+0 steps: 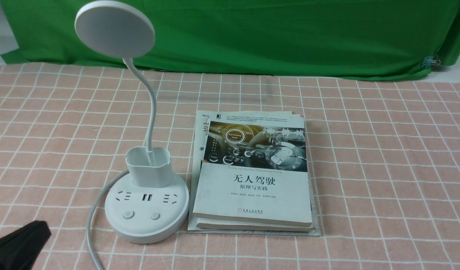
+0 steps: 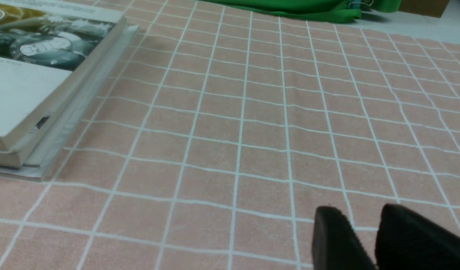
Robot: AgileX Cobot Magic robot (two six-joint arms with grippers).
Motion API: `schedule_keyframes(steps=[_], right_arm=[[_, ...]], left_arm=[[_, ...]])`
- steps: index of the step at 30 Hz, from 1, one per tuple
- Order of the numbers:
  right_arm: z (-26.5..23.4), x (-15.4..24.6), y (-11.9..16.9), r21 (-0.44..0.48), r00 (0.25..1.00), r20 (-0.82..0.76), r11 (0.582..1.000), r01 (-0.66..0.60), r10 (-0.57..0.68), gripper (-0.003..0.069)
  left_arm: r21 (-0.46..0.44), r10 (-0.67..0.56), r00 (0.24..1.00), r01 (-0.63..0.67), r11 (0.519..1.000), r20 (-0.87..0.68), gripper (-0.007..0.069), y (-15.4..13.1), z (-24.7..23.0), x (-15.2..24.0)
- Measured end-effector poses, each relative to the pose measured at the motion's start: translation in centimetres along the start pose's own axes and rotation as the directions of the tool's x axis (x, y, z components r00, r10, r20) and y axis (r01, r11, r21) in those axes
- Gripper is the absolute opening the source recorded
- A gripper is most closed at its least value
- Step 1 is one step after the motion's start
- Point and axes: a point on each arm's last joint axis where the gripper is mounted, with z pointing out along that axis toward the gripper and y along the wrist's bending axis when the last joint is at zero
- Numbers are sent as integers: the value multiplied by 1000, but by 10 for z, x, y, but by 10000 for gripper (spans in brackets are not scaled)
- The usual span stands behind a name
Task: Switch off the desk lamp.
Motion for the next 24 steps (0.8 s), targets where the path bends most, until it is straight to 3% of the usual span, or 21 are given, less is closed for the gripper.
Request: schedule_keyframes(steps=[6, 24], right_arm=[[0, 0, 0, 0, 1000, 0, 1000, 0, 0, 240], [0, 0, 0, 0, 1000, 0, 1000, 0, 0, 240]], left_arm=[[-157, -40, 998, 47, 987, 50, 5, 11, -9, 25], [-160, -88, 996, 82, 984, -31, 5, 10, -10, 34]])
